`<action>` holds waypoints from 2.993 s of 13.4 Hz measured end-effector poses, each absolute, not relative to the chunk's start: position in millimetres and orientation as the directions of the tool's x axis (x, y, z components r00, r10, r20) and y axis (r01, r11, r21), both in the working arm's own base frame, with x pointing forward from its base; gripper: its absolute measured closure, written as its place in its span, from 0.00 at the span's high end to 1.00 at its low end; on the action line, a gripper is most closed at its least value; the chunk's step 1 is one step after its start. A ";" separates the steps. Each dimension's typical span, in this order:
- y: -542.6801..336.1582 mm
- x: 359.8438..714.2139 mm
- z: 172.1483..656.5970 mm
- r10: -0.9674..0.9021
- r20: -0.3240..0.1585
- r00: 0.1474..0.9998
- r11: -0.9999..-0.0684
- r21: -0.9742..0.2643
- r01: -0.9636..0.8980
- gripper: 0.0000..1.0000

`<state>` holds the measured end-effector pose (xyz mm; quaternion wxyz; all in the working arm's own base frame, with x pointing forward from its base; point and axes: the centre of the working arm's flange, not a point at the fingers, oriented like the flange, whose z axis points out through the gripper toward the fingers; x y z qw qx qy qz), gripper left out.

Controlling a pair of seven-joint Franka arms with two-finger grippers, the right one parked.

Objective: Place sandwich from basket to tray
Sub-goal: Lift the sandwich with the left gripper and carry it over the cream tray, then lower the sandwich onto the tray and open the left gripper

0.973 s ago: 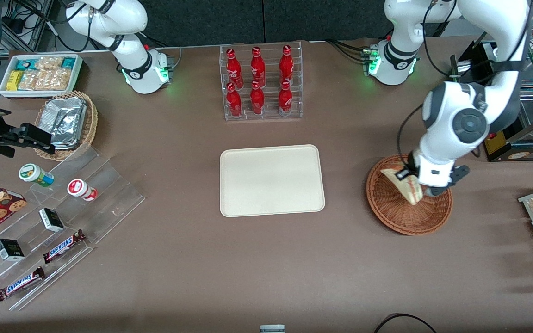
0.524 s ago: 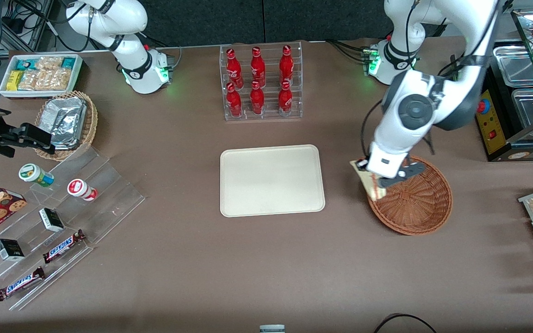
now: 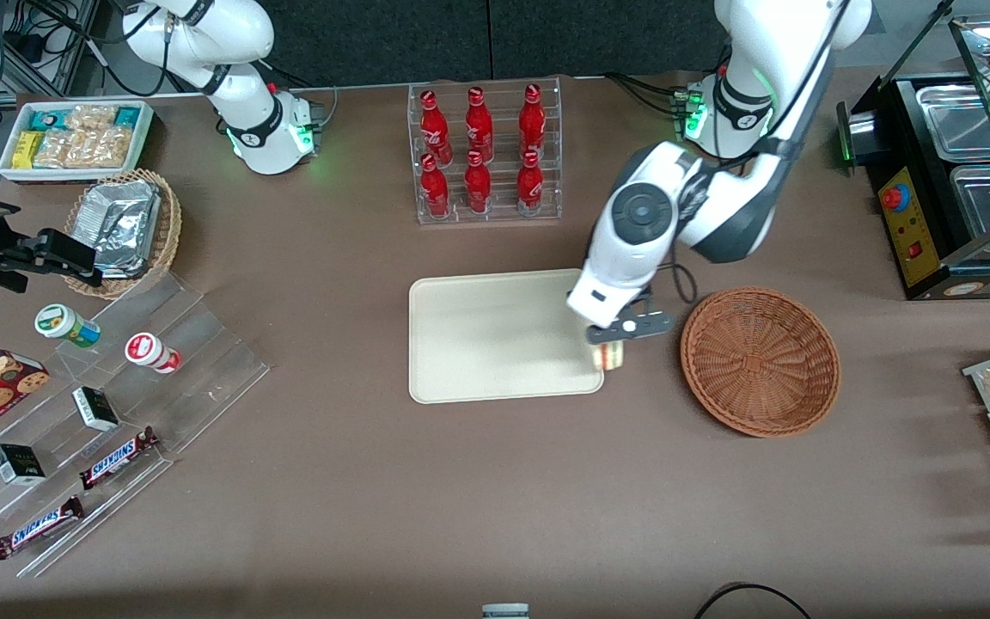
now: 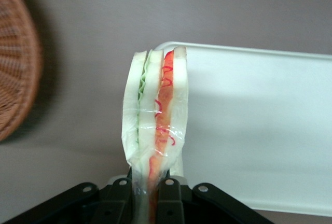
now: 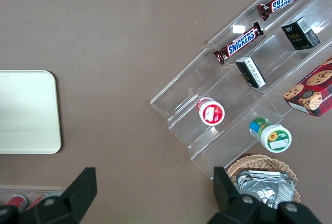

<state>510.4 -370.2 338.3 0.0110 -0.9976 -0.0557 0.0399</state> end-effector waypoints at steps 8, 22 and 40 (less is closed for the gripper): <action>-461.5 501.6 286.9 -0.026 -0.112 0.993 -1.000 0.000 -0.027 0.15; -506.4 492.0 232.0 -0.063 -0.127 0.990 -0.997 -0.028 -0.067 0.15; -502.6 503.3 321.5 -0.012 -0.099 0.995 -0.998 -0.052 -0.017 1.00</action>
